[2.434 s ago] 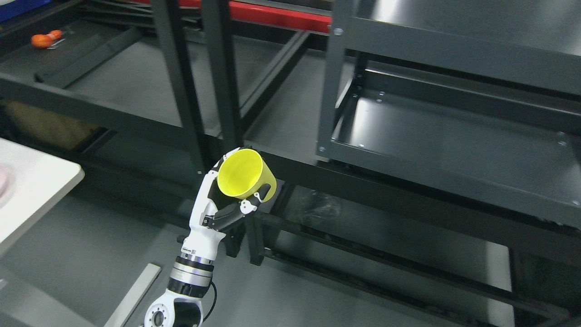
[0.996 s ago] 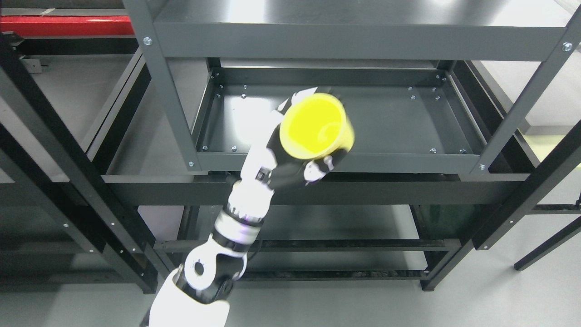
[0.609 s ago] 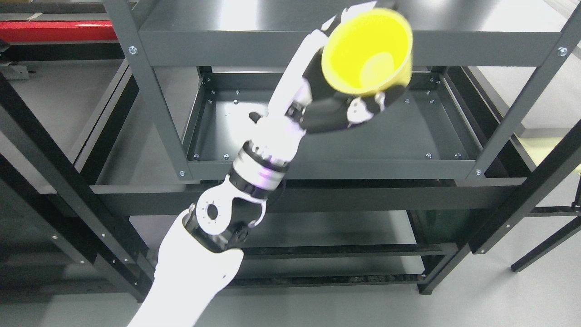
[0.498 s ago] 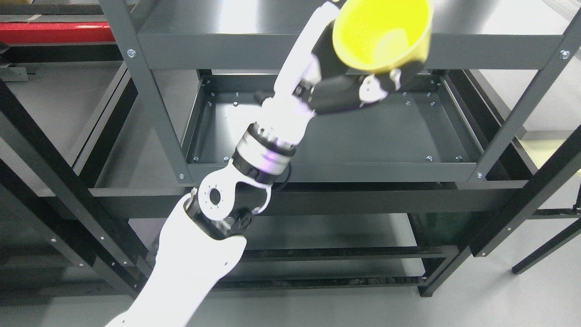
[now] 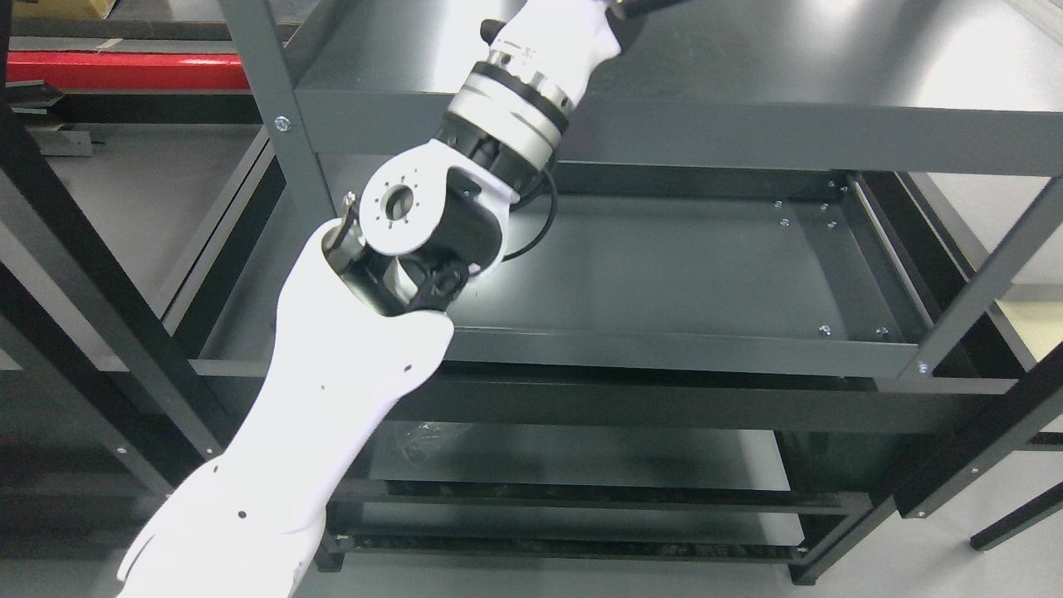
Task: Place yellow IKEA cup on middle right shelf
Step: 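Set the cup down on the upper shelf and open the left hand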
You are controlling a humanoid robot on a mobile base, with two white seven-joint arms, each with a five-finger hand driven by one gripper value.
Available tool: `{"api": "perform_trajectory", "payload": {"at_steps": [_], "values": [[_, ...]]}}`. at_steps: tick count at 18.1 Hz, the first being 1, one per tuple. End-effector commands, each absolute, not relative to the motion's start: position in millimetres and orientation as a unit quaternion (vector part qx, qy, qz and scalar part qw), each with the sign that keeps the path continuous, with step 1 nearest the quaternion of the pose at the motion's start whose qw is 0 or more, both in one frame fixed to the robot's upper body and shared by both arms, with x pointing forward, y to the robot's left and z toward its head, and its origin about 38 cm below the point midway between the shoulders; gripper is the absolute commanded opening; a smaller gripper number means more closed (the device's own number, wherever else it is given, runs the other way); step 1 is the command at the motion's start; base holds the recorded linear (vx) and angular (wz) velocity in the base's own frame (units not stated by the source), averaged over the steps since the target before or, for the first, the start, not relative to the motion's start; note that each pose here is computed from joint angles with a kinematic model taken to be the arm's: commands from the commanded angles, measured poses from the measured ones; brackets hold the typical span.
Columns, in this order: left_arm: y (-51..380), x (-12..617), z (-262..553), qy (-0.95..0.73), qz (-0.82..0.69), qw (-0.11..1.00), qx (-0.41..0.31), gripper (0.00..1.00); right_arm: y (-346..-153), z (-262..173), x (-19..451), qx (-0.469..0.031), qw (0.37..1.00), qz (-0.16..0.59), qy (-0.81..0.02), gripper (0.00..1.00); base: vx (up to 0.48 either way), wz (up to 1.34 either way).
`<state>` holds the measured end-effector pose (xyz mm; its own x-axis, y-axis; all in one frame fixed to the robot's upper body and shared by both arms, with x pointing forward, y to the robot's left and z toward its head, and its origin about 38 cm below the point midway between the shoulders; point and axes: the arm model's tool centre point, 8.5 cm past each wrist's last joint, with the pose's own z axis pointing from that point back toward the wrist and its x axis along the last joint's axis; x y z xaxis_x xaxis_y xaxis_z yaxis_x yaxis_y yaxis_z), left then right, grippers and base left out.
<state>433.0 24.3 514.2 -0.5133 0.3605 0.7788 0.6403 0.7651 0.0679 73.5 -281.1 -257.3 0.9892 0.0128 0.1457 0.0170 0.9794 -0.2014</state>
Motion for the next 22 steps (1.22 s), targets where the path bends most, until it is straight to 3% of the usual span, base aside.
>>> {"api": "perform_trajectory", "payload": {"at_steps": [1,6,8,13,18,22], "values": [[62,521,487,-0.799,-0.107,0.539,-0.247,0.00,-290.9,-257,64,-0.108,0.992,-0.004,-0.066,0.99,0.047,0.05],[64,540,460,-0.758,-0.108,0.599,-0.236,0.01,-290.9,-257,64,-0.108,0.992,-0.004,-0.066,0.99,0.014,0.02],[63,542,454,-0.750,-0.114,0.610,-0.229,0.08,-290.9,-257,65,-0.108,0.992,-0.004,-0.067,0.99,0.000,0.00],[51,540,447,-0.729,-0.145,0.633,-0.216,0.37,-290.9,-257,64,-0.108,0.992,-0.004,-0.066,0.99,0.000,0.00],[43,531,464,-0.735,-0.184,0.612,-0.226,0.79,-290.9,-257,64,-0.108,0.992,-0.004,-0.066,0.99,0.000,0.00],[40,520,489,-0.756,-0.196,0.585,-0.217,0.98,-290.9,-257,64,-0.108,0.992,-0.004,-0.066,0.99,0.000,0.00]]}}
